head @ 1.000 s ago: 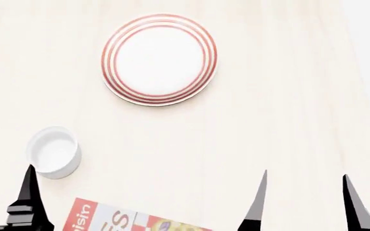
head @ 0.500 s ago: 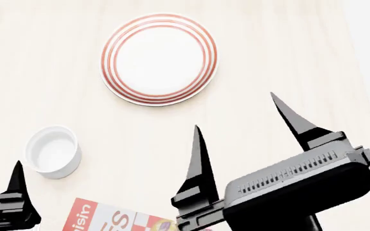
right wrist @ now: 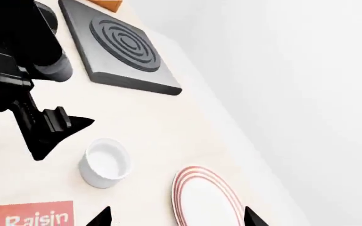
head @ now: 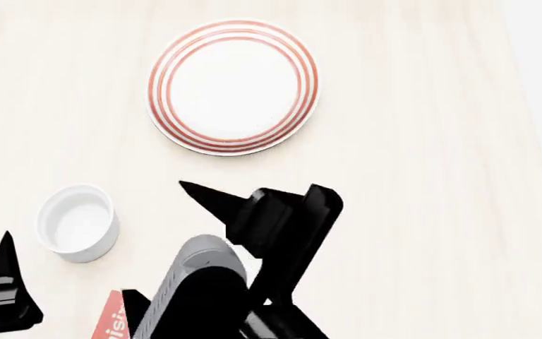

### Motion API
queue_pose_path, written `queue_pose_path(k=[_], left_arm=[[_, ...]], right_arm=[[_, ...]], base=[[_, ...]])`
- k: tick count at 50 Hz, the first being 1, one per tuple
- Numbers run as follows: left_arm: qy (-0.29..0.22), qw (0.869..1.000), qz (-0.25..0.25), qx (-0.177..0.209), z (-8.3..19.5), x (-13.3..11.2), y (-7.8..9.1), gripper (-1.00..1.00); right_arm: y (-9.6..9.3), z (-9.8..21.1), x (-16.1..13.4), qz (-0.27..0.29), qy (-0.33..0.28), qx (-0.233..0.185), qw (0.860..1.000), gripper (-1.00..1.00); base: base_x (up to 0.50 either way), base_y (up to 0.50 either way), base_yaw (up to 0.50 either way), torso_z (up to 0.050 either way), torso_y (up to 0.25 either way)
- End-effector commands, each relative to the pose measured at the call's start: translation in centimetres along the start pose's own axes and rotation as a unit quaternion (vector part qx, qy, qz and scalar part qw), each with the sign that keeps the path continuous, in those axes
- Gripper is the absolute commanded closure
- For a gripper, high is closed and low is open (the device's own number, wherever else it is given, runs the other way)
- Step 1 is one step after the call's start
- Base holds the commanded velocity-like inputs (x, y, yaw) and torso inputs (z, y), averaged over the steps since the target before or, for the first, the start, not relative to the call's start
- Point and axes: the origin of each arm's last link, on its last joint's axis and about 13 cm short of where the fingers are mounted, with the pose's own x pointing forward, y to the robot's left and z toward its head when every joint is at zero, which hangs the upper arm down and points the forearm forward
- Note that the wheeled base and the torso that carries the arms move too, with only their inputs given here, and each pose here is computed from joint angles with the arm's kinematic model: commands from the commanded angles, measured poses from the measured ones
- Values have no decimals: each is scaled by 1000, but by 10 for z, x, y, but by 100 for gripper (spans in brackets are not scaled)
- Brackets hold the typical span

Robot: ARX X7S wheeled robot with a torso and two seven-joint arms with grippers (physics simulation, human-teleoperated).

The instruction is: Pick the akita bowl on the cookies box and place it on the plate.

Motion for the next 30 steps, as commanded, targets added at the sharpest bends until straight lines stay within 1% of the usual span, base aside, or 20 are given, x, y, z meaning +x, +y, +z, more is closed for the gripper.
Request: queue_pose_path(k=[1,2,5,6,10,17,19,25,30], left_arm=[[0,1000,-6,2,-1,-2,0,-100],[1,1000,-8,3,-1,-2,0,-100],[0,1000,-12,4,0,-3,0,-100],[-1,1000,-11,4,0,-3,0,-100],[-1,1000,-12,4,0,-2,-1,-100],[0,1000,-12,5,-1,-3,-1,-100],[-1,1000,-12,6,-1,-3,0,-100],[-1,1000,-12,7,-1,-3,-1,-100],[0,1000,-15,7,-1,-3,-1,-100]], right_arm=[[8,10,-16,96,64,-52,992,-100],[9,11,-18,111,75,-59,989,-100],[10,15,-18,132,71,-59,987,-100],[9,16,-20,145,74,-52,985,-100],[11,16,-21,169,89,-60,980,-100],[13,23,-24,197,108,-66,972,-100],[14,25,-24,200,114,-61,971,-100],[18,31,-25,226,118,-60,965,-100],[22,33,-32,249,124,-65,958,-100]], base=[[0,0,0,0,0],[0,0,0,0,0],[0,0,0,0,0],[0,0,0,0,0],[0,0,0,0,0],[0,0,0,0,0],[0,0,0,0,0],[0,0,0,0,0],[0,0,0,0,0]])
